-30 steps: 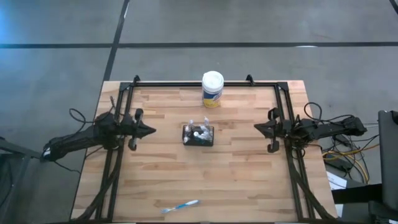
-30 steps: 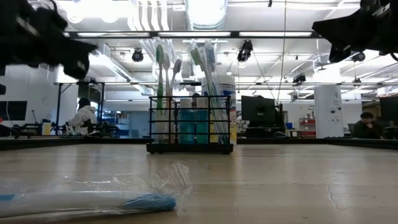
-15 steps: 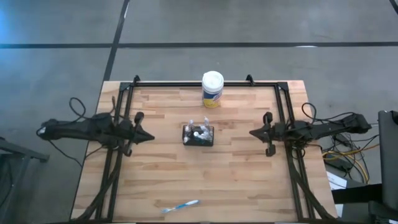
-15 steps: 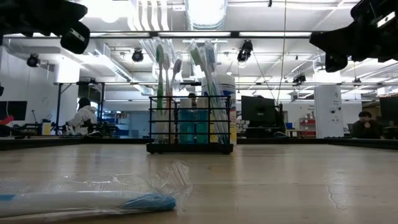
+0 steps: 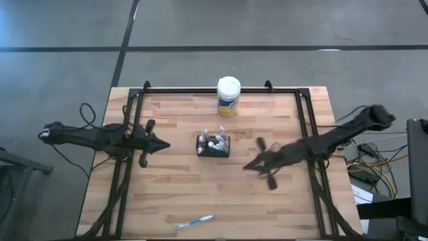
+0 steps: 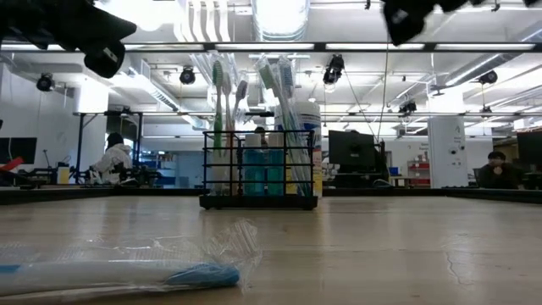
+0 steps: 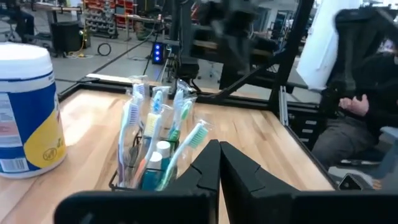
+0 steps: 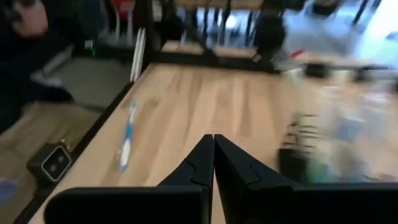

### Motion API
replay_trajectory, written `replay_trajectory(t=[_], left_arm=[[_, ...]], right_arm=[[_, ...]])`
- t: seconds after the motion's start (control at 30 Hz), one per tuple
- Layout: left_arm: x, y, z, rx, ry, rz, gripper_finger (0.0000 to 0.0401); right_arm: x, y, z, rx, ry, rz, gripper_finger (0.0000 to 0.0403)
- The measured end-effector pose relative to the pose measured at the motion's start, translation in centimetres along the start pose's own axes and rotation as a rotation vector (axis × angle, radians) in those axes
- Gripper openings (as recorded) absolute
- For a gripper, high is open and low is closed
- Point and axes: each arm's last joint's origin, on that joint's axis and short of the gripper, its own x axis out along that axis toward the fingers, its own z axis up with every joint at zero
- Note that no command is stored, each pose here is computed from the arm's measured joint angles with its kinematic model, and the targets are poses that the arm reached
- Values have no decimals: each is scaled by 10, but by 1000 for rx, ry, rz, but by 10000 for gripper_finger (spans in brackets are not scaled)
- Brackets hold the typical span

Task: Pick & Place toothbrushing station
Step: Put the blue toothbrush into the black wire organizer

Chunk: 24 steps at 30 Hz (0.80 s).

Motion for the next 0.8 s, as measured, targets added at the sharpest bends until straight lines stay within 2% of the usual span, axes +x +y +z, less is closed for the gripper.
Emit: replay_trajectory(t=[0.27, 0.43, 0.6, 0.7, 0.8], left_arm=[[-2, 1, 0, -19, -14, 23, 9], [-2, 1, 0, -13, -13, 25, 9], [-2, 2, -5, -7, 34, 32, 9], [-2, 2, -8, -9, 71, 39, 9], [-2, 3, -10, -9, 90, 42, 9]], right_arm=[[111, 44, 33, -43, 239, 28, 8], [174, 65, 40, -49, 418, 85, 8], [229, 82, 36, -46, 518, 157, 11], [253, 89, 32, -44, 580, 201, 30], [273, 94, 31, -32, 606, 249, 65]])
